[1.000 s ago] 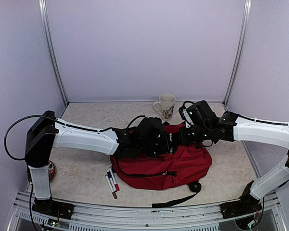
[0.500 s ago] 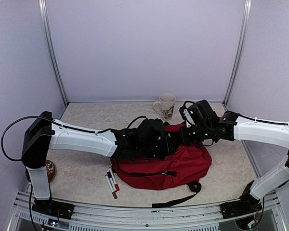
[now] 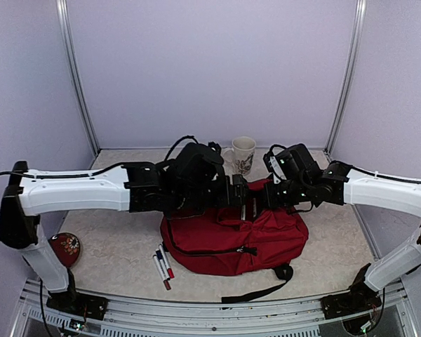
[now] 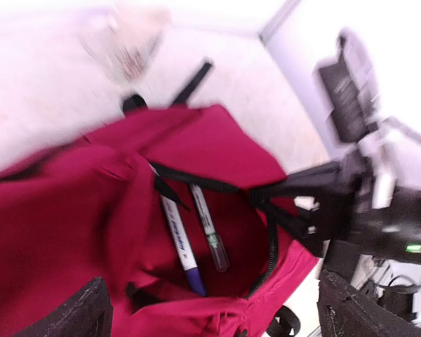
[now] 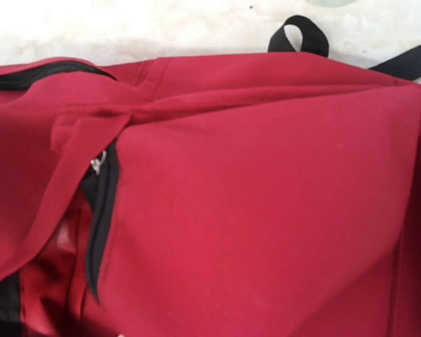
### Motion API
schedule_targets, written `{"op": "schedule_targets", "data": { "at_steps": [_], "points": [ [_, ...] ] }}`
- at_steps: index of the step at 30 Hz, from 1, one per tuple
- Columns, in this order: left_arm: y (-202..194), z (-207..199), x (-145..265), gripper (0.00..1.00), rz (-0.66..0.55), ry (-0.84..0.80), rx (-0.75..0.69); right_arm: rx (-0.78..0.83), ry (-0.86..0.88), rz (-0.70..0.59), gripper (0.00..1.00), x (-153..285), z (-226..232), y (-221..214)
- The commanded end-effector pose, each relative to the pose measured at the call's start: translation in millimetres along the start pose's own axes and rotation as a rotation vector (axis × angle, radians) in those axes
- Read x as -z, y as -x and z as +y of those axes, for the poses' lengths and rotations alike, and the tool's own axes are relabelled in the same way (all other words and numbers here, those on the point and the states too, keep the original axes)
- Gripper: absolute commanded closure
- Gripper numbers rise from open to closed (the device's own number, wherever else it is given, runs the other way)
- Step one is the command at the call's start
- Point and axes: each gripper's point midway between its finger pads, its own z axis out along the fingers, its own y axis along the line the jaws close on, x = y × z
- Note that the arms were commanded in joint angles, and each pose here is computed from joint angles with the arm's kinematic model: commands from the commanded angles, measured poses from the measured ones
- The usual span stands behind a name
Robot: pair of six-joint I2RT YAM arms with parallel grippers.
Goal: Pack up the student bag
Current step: Place the pen in the lower front pocket of the bag, then pick up the pen at the center of the board.
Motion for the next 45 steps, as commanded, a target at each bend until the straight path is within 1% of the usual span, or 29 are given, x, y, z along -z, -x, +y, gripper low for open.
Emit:
{"op": "schedule_targets", "data": {
  "at_steps": [1, 3, 6, 9, 10, 12, 14, 16, 18, 23, 28, 34, 40, 45],
  "points": [
    [27, 65, 75, 0.01, -0.114, 0.267, -0.004, -0.023, -0.004, -0.084, 1.00, 12, -4, 21],
    [6, 106, 94, 0.01, -0.083, 0.386, 0.067, -0.021, -0.004, -0.080, 1.00, 10, -4, 20],
    [-44, 159, 109, 0.01, 0.031, 0.521, 0.140, -0.021, 0.005, -0.075, 1.00, 8, -2, 19],
    [-94, 187, 117, 0.02, 0.153, 0.595, 0.187, -0.025, 0.016, -0.070, 1.00, 5, 0, 19],
    [-108, 193, 118, 0.05, 0.181, 0.616, 0.197, -0.027, 0.019, -0.068, 1.00, 4, 1, 18],
    [-131, 199, 119, 0.16, 0.221, 0.634, 0.202, -0.031, 0.021, -0.063, 1.00, 3, 1, 16],
    [-147, 200, 117, 0.30, 0.234, 0.621, 0.209, -0.033, 0.025, -0.064, 1.00, 3, 1, 15],
    [-157, 203, 114, 0.43, 0.246, 0.609, 0.232, -0.034, 0.025, -0.063, 1.00, 3, 1, 14],
    [-163, 205, 112, 0.49, 0.252, 0.591, 0.245, -0.032, 0.022, -0.065, 1.00, 4, 0, 14],
    [-183, 205, 102, 0.49, 0.310, 0.557, 0.243, -0.027, 0.015, -0.067, 1.00, 6, -2, 15],
    [-197, 202, 86, 0.50, 0.354, 0.544, 0.202, -0.029, 0.011, -0.067, 1.00, 6, -3, 14],
    [-209, 203, 72, 0.62, 0.394, 0.552, 0.167, -0.029, 0.000, -0.069, 1.00, 9, -6, 12],
    [-218, 212, 69, 0.69, 0.429, 0.604, 0.136, -0.030, -0.005, -0.075, 1.00, 11, -7, 13],
    [-225, 236, 83, 0.72, 0.446, 0.683, 0.113, -0.030, -0.012, -0.077, 1.00, 12, -9, 13]
  ]
}}
